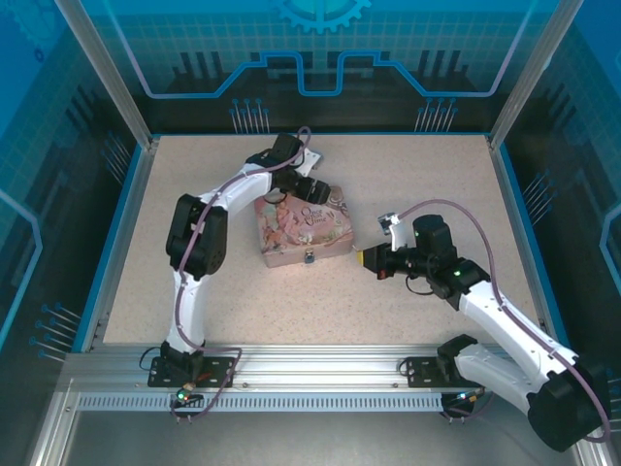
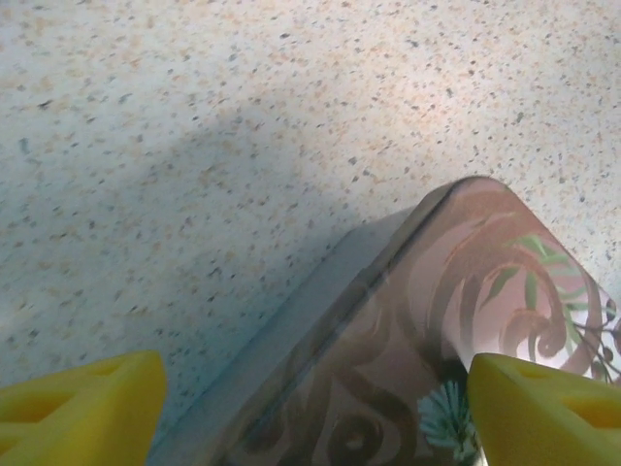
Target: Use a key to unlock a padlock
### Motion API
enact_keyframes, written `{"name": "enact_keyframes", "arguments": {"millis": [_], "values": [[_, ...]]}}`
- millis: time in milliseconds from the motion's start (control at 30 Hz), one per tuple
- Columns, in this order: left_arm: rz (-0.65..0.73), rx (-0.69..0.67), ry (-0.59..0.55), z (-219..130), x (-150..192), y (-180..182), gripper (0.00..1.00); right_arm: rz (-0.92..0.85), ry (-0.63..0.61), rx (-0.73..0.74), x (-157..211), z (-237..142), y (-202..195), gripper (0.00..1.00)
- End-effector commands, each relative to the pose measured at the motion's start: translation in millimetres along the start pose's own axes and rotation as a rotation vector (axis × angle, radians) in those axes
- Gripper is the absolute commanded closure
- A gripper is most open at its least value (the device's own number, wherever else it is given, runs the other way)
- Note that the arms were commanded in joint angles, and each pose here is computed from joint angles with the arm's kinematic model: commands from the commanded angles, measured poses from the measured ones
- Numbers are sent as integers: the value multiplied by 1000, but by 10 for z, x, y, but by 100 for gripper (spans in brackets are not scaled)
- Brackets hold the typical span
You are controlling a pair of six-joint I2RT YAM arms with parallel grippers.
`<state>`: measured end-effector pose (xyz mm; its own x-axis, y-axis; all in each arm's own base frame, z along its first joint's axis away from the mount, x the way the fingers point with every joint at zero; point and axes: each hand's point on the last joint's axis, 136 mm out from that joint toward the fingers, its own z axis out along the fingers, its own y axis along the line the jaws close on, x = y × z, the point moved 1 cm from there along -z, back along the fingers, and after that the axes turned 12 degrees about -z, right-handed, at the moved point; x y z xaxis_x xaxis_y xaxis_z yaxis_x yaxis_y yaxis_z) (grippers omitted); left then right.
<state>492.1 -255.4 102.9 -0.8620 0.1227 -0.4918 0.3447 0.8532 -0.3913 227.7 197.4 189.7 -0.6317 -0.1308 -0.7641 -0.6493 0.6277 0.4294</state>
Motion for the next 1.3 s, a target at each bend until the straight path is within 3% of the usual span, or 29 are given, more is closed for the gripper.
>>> {"name": "enact_keyframes", "arguments": {"millis": [0,500,833,1100,1267], "values": [[14,58,85,141,176,-233,17,19,1,26,39,-47,-48,100],[135,168,101,193,93,-838,12,28,3,74,101,-114,-102,100],[182,196,174,279,397,-1070,21,25,-5,92,82,-215,-105,100],[223,319,191,136,495,-1324,26,33,-7,117,106,-270,-161,100],[227,313,103,-175,258,-1404,20,46,5,118,125,-251,-186,100]]}}
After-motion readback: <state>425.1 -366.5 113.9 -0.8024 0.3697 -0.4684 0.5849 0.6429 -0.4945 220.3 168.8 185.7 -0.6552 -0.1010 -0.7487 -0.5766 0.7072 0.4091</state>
